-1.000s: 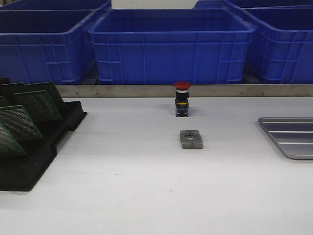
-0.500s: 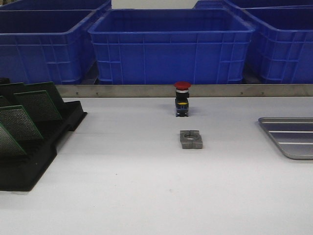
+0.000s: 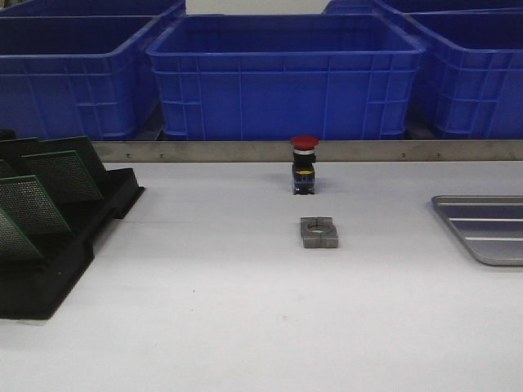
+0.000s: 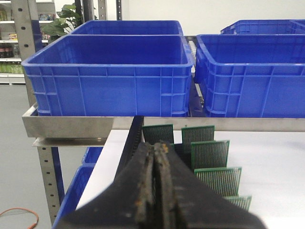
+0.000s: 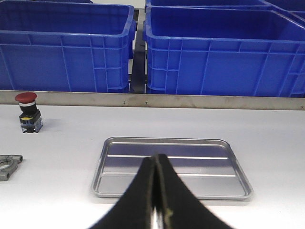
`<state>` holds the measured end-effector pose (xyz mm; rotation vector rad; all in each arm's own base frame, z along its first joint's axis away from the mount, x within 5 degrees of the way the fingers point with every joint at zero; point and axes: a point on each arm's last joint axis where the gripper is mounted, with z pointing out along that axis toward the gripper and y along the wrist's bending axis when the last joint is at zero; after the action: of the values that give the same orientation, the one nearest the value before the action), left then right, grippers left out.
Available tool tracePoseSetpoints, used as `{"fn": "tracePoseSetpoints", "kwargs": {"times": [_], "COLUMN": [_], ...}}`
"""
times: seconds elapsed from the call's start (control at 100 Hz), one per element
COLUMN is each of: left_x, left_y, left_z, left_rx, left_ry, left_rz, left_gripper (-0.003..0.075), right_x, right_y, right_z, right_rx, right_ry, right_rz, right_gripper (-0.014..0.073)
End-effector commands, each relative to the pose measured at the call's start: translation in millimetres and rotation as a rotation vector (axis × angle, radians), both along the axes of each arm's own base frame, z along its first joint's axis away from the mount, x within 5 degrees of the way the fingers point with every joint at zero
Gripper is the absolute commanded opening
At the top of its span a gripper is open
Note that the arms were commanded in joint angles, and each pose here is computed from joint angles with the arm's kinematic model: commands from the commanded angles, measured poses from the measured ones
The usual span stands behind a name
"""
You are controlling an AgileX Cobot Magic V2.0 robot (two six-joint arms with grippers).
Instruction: Place circuit board on tray
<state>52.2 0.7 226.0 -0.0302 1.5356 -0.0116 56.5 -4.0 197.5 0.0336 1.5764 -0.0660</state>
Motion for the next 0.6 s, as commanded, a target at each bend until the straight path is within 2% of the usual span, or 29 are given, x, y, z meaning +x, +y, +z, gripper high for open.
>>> {"fn": "tracePoseSetpoints", "kwargs": {"times": [0.0, 0.23, 0.45, 0.53, 0.59], "left_x": [-11, -8, 29, 45, 58], "left_y": [-1, -1, -2, -3, -5], "left_z": [38, 81, 102, 105, 107], "left_rx": [-0.014, -0.035, -0.044, -0.021, -0.001], "left_ry": [-0.119, 0.12, 0.372, 0.457, 0.503], "left_rz": [-0.009, -0.016, -0.019, -0.039, -0.068], "left_gripper": [-0.002, -0.002, -0.0011, 0.0064, 0.0174], "right_x": [-3, -3, -3, -3, -3], "right_y": [1, 1, 1, 1, 1], "right_z": [13, 13, 13, 13, 13], "right_rx": [-0.018, -0.018, -0.018, -0.018, -0.018], "right_ry": [-0.115, -0.115, -0.115, -0.115, -0.115], "right_rz": [0.011, 0.011, 0.011, 0.011, 0.011], "right_gripper": [-0.0062, -0.0062, -0.0062, -0.0062, -0.0062]}}
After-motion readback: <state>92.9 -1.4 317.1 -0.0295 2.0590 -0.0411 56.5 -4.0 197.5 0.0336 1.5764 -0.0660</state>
